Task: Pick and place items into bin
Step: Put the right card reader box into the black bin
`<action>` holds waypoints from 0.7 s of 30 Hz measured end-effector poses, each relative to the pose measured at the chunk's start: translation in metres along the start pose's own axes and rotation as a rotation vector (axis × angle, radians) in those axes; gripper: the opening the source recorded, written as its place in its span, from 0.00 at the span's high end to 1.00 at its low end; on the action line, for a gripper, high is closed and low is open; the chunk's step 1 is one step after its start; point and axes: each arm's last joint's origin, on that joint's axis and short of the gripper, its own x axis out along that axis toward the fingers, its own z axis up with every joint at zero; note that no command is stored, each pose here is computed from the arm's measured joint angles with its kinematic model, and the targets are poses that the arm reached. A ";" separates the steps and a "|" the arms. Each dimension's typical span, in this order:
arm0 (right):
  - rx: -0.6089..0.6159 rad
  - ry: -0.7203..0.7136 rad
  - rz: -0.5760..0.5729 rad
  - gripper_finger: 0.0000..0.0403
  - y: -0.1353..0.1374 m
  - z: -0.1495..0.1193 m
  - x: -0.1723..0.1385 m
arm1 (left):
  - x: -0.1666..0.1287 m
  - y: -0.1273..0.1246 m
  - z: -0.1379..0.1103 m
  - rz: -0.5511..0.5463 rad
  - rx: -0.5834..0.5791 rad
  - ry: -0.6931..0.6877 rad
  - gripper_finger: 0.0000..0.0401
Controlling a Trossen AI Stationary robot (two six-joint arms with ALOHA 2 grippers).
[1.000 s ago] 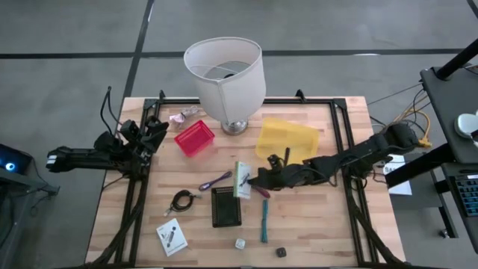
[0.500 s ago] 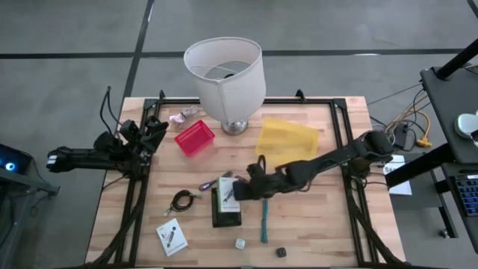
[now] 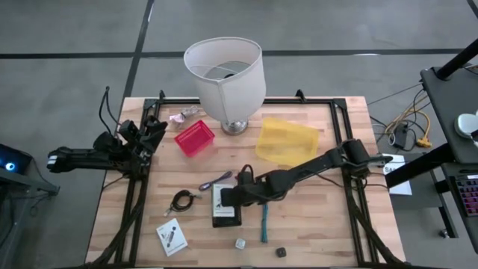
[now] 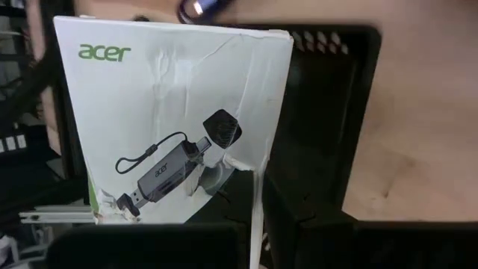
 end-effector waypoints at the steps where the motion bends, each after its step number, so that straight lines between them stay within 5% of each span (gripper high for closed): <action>1: 0.005 0.007 -0.006 0.98 -0.001 -0.001 0.002 | 0.000 0.000 0.000 0.000 0.000 0.000 0.58; 21: -0.023 0.014 -0.048 0.97 -0.007 -0.006 0.008 | 0.000 0.000 -0.001 0.001 0.001 0.006 0.58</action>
